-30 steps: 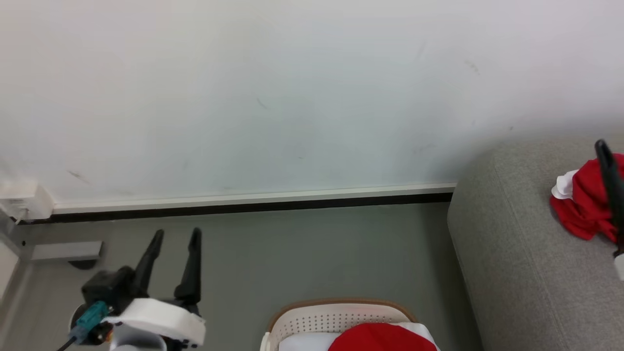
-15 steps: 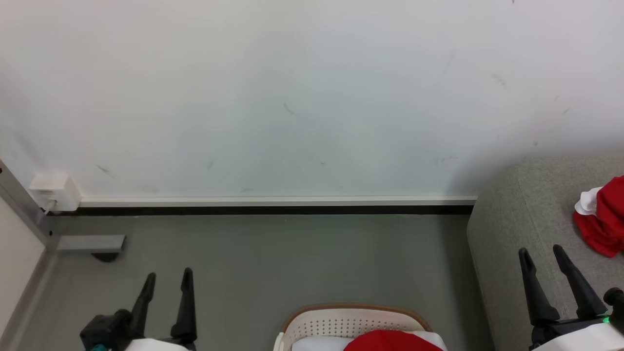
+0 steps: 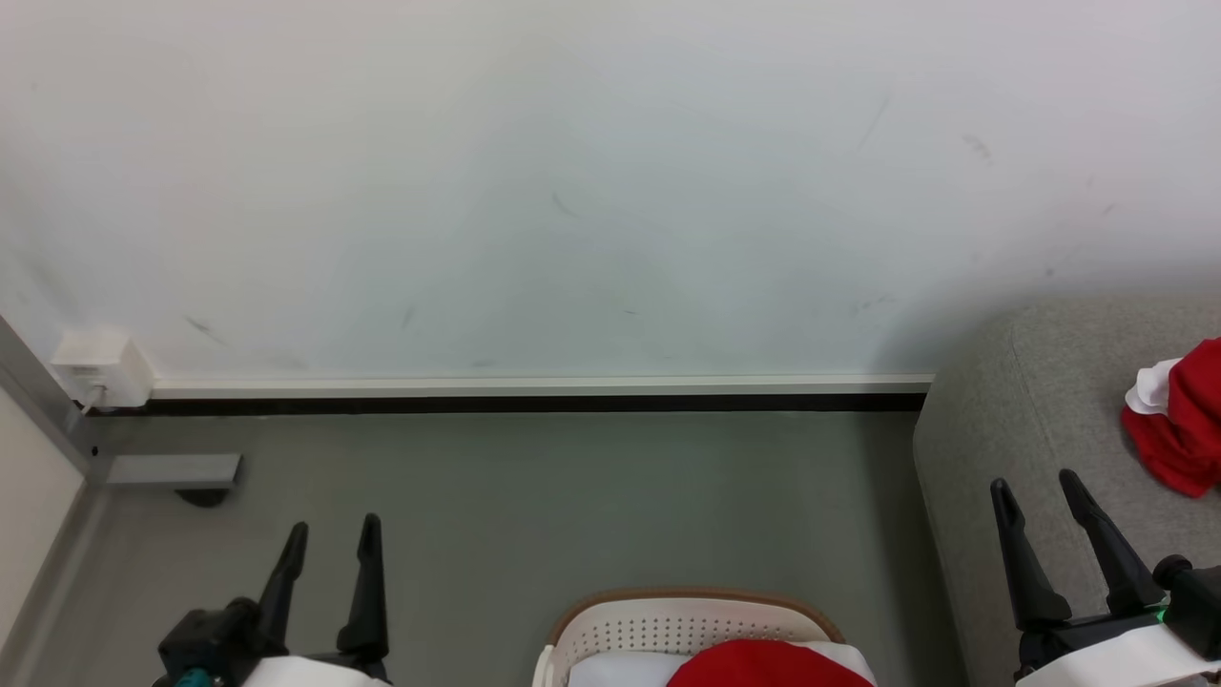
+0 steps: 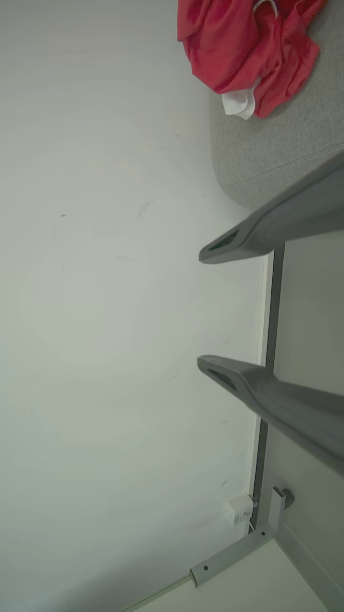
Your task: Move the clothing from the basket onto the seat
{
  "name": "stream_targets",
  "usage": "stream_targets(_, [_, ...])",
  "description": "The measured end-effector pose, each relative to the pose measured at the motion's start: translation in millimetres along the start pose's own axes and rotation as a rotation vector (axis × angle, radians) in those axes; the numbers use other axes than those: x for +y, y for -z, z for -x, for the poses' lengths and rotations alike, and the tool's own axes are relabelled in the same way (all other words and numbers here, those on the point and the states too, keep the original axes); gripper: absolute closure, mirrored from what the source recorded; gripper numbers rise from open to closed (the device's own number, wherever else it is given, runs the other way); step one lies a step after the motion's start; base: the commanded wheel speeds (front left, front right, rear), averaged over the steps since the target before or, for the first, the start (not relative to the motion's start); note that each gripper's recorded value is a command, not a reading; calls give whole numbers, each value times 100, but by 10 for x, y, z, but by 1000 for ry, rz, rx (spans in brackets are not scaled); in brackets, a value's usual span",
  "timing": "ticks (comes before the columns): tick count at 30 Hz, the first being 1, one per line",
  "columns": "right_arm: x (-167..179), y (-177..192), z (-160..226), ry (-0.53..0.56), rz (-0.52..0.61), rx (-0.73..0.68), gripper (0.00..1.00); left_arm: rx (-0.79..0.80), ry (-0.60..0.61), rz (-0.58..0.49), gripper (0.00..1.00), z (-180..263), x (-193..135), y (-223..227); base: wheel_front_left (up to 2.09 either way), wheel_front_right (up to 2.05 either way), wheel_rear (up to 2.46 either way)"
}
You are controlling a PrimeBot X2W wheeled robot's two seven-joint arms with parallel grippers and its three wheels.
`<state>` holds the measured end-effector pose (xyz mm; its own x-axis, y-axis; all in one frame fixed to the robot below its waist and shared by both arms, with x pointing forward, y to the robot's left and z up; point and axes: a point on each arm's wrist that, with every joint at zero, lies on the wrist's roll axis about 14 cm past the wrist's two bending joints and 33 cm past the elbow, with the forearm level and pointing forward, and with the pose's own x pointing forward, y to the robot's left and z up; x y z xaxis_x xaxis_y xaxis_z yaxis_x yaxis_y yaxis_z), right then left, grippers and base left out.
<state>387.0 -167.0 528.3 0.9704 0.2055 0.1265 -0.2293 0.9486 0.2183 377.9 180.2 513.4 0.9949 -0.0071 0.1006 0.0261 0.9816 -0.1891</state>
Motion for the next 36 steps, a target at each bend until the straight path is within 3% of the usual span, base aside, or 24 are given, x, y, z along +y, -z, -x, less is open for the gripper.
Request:
stream_targets(8, [-25,-52,-15,-11,31,-6,0,28,34,6,0,-59,-99,100,0,0,0])
stream_targets(16, [-337,-279,-197,41,81,-61,0,130,233,22,0,-379,-739,483,0,0,0])
stream_targets(26, [-674,-381,-562,133,77,-133,0,414,449,22,0,-678,-1406,1466,0,0,0])
stream_targets(36, [-962,-229,-949,197,68,-166,0,750,587,-54,0,-601,-1587,2649,0,0,0])
